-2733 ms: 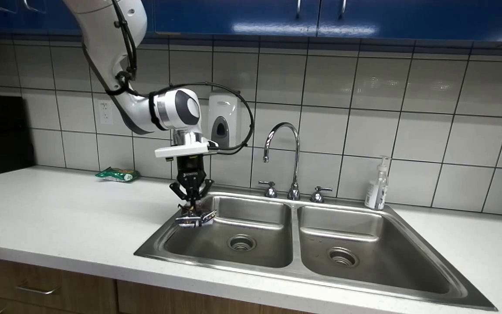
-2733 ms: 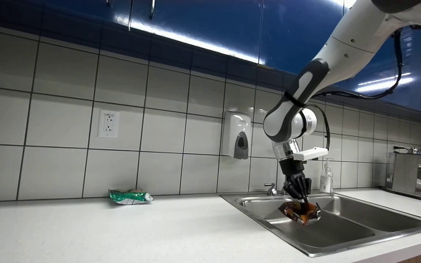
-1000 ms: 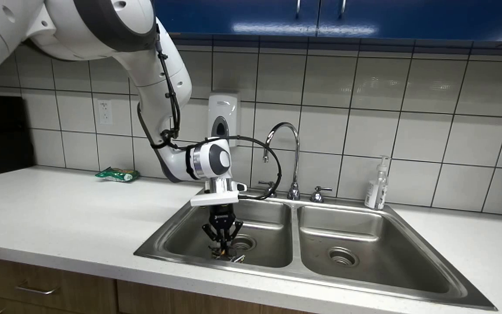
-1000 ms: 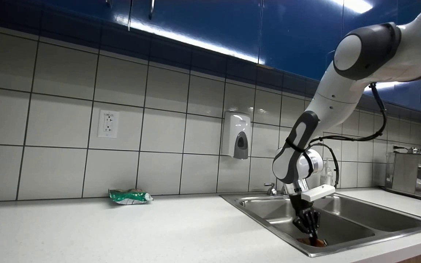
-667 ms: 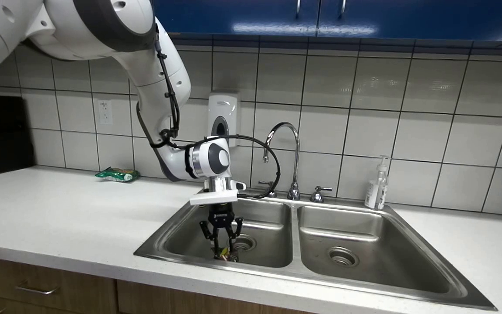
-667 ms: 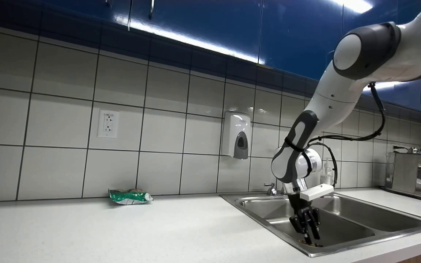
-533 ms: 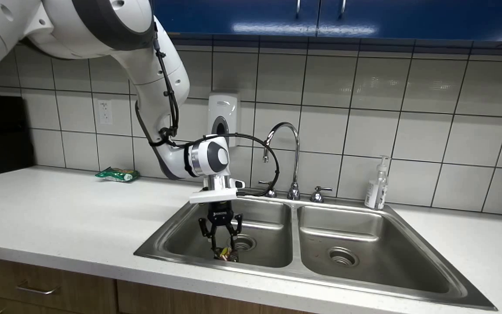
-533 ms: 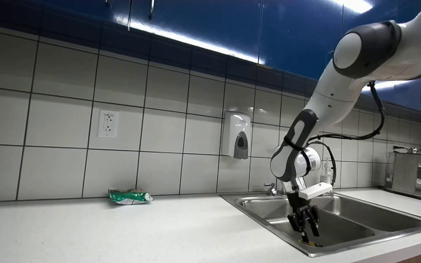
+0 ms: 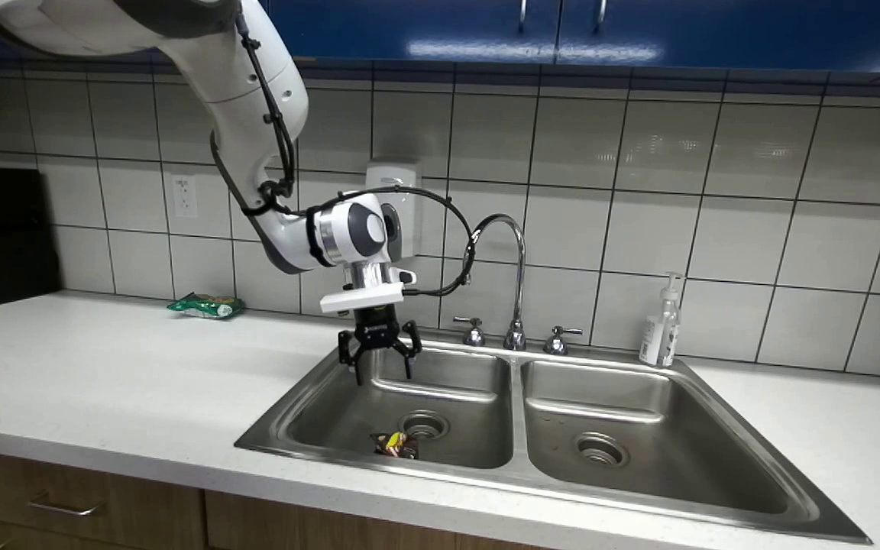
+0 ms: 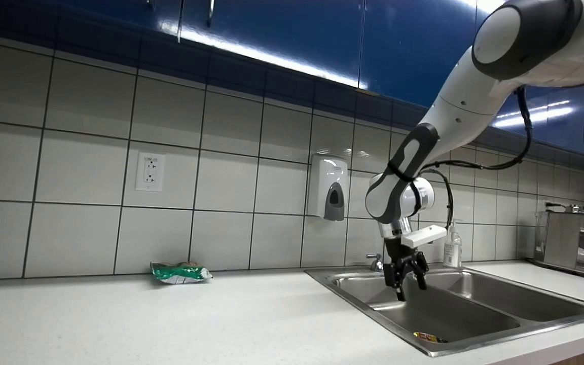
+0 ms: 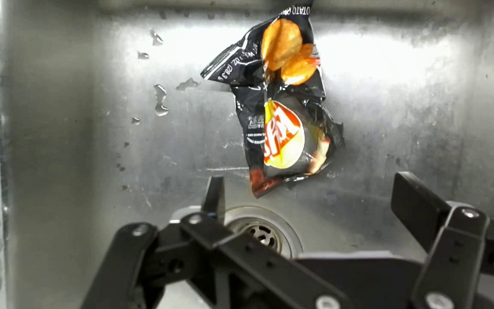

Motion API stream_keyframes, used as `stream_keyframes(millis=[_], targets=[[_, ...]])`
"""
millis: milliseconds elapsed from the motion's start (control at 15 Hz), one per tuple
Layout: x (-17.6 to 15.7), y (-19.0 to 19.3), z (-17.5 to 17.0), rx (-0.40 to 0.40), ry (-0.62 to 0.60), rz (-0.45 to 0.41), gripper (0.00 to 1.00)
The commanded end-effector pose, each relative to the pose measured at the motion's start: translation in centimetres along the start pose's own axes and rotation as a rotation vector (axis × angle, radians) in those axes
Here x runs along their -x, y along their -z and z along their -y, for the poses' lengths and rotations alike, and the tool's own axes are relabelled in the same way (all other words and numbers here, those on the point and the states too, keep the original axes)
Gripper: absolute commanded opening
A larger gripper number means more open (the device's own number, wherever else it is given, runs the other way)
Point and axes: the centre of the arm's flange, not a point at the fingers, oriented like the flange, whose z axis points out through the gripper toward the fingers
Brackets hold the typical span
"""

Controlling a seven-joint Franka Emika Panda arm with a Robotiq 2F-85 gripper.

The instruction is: Pick the black packet of crisps and put it in the sink

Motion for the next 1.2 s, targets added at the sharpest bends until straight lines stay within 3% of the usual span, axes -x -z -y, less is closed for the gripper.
stream_keyframes(millis=[0, 400, 1133], targets=[[3.0, 5.0, 1.1, 0.034, -0.047, -0.016, 1.0], [7.3, 8.8, 4.9, 0.006, -0.138, -0.04, 1.0], [12.4, 9.5, 14.8, -0.076, -0.185, 0.017, 1.0]])
